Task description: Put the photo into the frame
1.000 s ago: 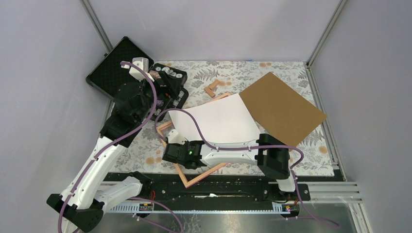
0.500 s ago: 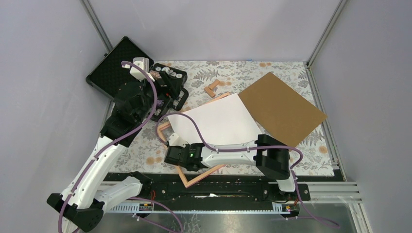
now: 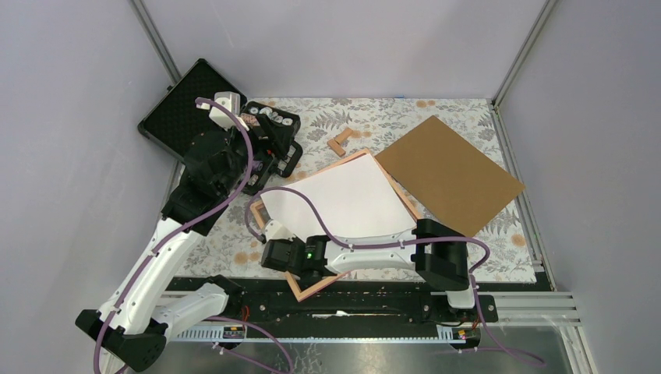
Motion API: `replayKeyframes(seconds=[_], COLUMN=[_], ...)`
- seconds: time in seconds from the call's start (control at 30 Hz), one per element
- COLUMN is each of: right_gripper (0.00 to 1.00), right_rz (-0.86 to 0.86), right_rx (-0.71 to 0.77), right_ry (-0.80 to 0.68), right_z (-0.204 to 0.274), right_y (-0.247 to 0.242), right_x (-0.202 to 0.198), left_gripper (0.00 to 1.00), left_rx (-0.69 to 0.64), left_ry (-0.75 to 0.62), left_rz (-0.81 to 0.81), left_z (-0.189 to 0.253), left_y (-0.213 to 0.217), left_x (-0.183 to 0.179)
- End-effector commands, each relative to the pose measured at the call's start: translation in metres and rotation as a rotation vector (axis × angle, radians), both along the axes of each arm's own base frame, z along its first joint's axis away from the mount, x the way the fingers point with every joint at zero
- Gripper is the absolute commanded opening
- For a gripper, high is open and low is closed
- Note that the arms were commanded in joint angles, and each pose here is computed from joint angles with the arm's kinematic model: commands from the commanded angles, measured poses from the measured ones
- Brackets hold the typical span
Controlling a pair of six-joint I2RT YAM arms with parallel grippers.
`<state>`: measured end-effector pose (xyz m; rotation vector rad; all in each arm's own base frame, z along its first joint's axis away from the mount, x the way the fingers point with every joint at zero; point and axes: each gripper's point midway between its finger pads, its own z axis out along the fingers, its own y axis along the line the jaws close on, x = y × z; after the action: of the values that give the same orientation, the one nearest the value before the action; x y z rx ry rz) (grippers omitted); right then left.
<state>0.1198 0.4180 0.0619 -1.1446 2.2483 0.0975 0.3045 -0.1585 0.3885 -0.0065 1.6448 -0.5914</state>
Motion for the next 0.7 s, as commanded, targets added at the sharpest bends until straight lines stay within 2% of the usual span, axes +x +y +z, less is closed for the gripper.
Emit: replayKeyframes(seconds=[0.0,0.67], right_gripper=[0.0,0.0], right_rz=[0.029,0.123], right_rx=[0.074,0.075], right_ry=[-0.008,-0.003], right_z=[0.023,0.013], right_y=[0.011,0.006], right_x=[-0.004,-0.012], left_gripper=[0.89,0.89], left_rx=[-0.031,-0.028], left_ry=[-0.045,-0.039], left_rz=[-0.007,-0.008], left_z=[0.017,0.015], left_y=[-0.001,-0.002], left_x=[0.0,0.001])
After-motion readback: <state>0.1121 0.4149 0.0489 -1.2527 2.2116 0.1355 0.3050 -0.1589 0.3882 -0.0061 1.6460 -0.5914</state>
